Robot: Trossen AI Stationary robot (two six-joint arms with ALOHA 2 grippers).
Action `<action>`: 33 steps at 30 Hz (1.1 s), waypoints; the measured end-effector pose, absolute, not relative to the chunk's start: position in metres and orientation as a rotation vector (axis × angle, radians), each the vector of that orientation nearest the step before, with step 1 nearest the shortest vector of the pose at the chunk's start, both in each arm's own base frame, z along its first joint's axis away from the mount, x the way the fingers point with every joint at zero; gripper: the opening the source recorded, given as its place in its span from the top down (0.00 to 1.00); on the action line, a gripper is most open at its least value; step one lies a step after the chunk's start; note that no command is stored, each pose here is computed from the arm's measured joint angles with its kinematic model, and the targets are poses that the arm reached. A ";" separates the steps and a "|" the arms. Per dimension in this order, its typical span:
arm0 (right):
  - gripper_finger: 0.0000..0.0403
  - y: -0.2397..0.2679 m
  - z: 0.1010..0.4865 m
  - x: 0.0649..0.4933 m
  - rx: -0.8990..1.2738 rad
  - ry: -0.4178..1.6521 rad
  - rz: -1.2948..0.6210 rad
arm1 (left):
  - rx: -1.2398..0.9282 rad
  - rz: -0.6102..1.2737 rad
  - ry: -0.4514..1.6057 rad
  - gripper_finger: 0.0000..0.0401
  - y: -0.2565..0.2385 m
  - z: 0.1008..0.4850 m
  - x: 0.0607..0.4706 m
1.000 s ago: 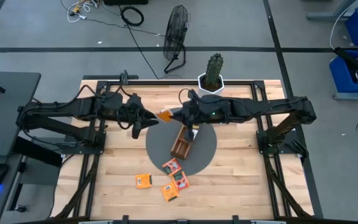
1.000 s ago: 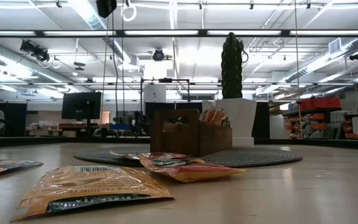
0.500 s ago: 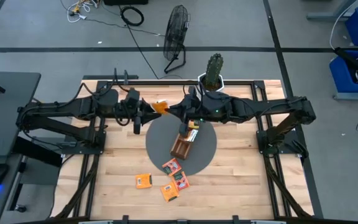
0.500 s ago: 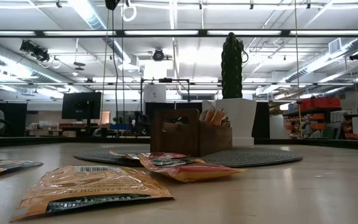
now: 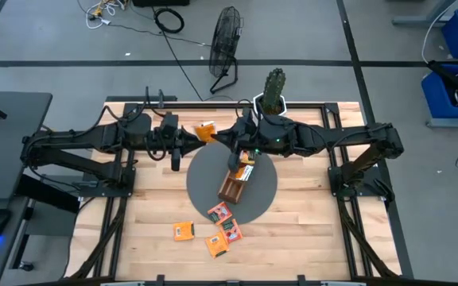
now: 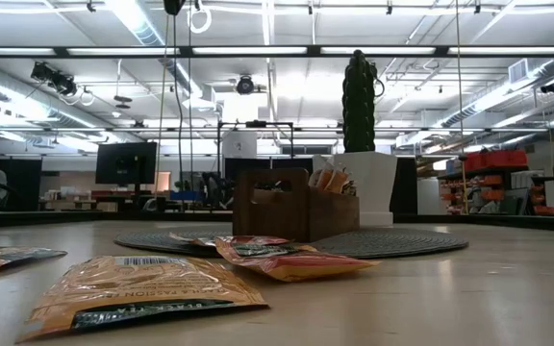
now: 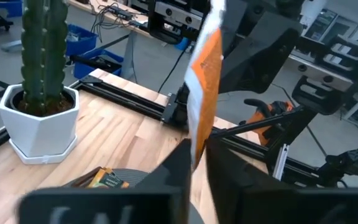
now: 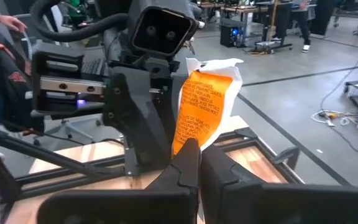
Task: Pick & Place Tea
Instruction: Put the white tea bag into the middle section of the wooden organizer
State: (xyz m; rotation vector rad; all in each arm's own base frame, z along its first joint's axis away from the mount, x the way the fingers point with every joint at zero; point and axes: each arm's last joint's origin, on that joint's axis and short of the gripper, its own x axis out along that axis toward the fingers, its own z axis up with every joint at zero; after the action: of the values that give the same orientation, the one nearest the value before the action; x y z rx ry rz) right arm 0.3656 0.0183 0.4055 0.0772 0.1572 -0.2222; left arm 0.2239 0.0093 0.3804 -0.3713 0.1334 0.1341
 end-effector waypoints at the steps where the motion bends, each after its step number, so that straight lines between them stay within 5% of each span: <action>1: 1.00 0.018 0.406 0.366 0.078 0.157 -0.217 | -0.368 0.134 0.134 0.93 0.009 0.380 0.224; 7: 0.98 0.018 0.405 0.366 0.066 0.159 -0.216 | -0.362 0.142 0.133 0.98 0.012 0.380 0.224; 23: 0.75 0.019 0.403 0.346 0.104 0.310 -0.158 | -0.366 0.043 0.296 0.99 0.008 0.368 0.218; 33: 0.73 0.012 0.423 0.331 0.181 0.428 -0.063 | -0.408 -0.047 0.542 0.99 0.005 0.346 0.216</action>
State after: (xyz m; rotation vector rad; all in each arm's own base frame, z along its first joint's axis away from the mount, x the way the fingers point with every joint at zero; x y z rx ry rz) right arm 0.3313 0.0121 0.4232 0.1807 0.4279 -0.0634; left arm 0.2161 0.0049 0.3457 -0.4082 0.5417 -0.0475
